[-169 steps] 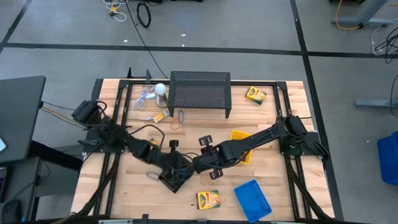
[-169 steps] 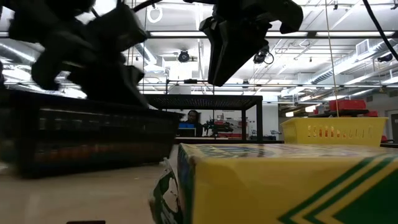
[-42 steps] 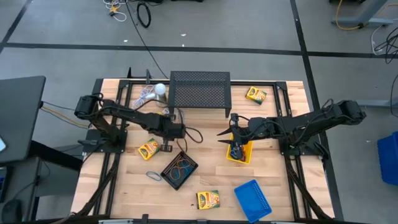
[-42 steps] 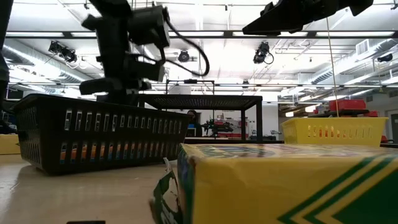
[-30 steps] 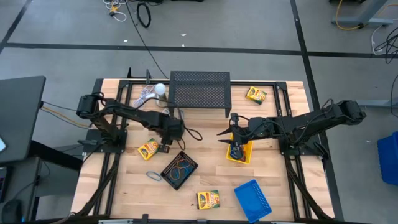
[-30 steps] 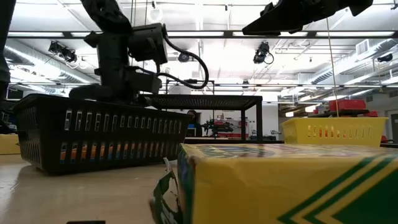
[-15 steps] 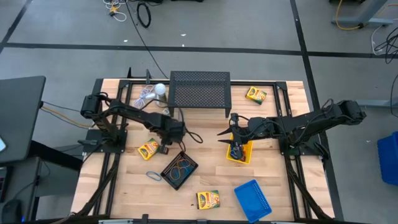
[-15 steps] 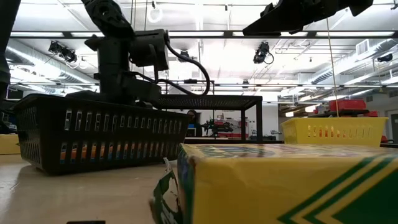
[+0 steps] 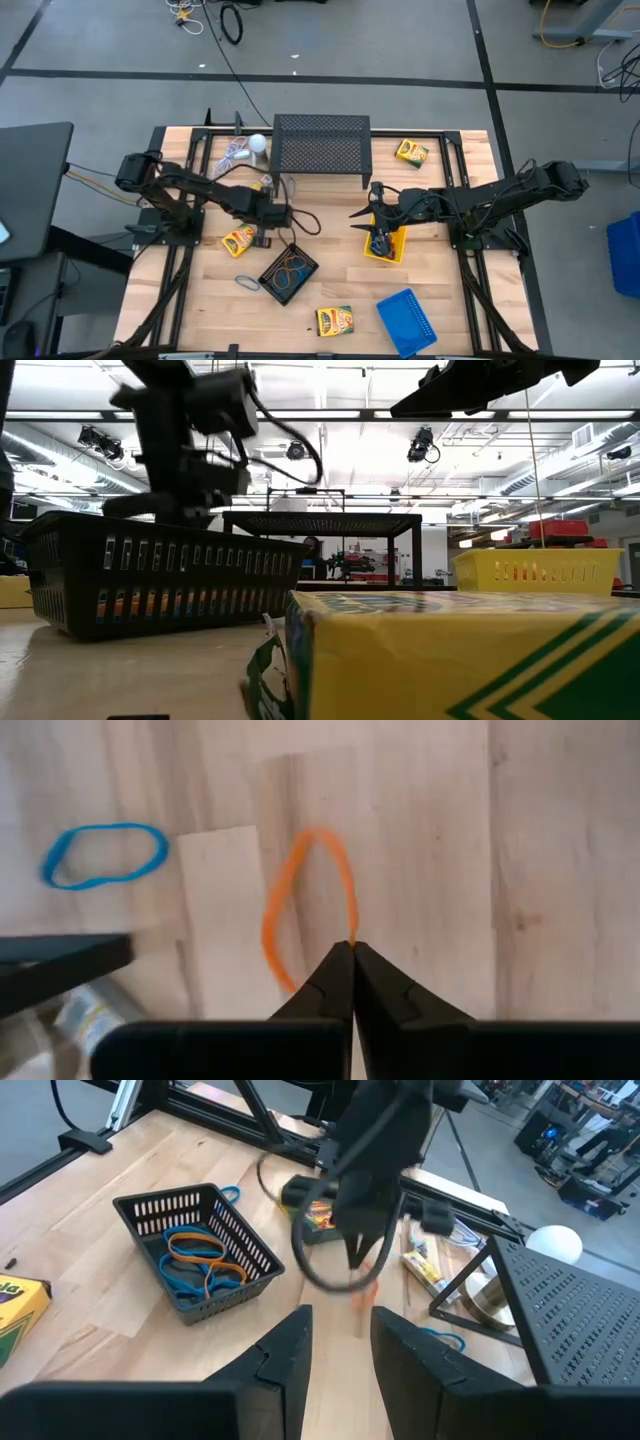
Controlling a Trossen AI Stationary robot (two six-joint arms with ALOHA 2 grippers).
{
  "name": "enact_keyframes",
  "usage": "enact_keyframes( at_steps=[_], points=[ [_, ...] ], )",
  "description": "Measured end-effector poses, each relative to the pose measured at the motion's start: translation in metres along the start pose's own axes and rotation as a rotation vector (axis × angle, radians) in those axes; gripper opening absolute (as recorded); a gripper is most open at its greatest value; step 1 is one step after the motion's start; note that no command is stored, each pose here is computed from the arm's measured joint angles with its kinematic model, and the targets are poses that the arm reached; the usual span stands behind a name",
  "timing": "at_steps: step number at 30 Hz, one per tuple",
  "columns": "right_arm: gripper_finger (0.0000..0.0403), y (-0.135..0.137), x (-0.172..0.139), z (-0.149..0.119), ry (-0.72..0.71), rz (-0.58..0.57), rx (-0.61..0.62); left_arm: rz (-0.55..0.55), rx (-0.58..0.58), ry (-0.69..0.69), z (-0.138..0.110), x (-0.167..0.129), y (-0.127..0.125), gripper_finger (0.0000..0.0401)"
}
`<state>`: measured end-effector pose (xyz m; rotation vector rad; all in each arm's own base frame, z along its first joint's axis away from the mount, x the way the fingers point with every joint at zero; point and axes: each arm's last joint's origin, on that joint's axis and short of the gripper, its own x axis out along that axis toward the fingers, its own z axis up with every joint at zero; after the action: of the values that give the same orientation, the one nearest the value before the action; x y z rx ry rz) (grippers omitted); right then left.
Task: Pick & Place Office Desk Supplies
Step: Put the orange rubber band into the black basket
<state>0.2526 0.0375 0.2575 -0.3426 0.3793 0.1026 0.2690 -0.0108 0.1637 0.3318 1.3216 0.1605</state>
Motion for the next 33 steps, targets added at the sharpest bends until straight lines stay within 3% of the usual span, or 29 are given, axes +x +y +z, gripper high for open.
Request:
enact_keyframes(
  at_steps=[8, 18, 27, 33],
  points=[
    [0.0112, 0.0, 0.0, 0.0, -0.002, -0.001, 0.0, -0.038, -0.006, -0.164, 0.004, -0.046, -0.019, 0.0001],
    [0.0112, 0.0, 0.0, 0.001, -0.007, -0.003, 0.001, -0.37, 0.141, -0.421, 0.023, -0.082, -0.071, 0.0001],
    [0.0112, 0.0, 0.0, 0.001, -0.009, -0.003, 0.001, -0.426, 0.157, -0.337, 0.025, -0.062, -0.095, 0.0006],
    [0.0112, 0.0, 0.0, 0.001, -0.009, -0.004, 0.001, -0.466, 0.163, -0.31, 0.026, -0.056, -0.099, 0.006]
  ],
)
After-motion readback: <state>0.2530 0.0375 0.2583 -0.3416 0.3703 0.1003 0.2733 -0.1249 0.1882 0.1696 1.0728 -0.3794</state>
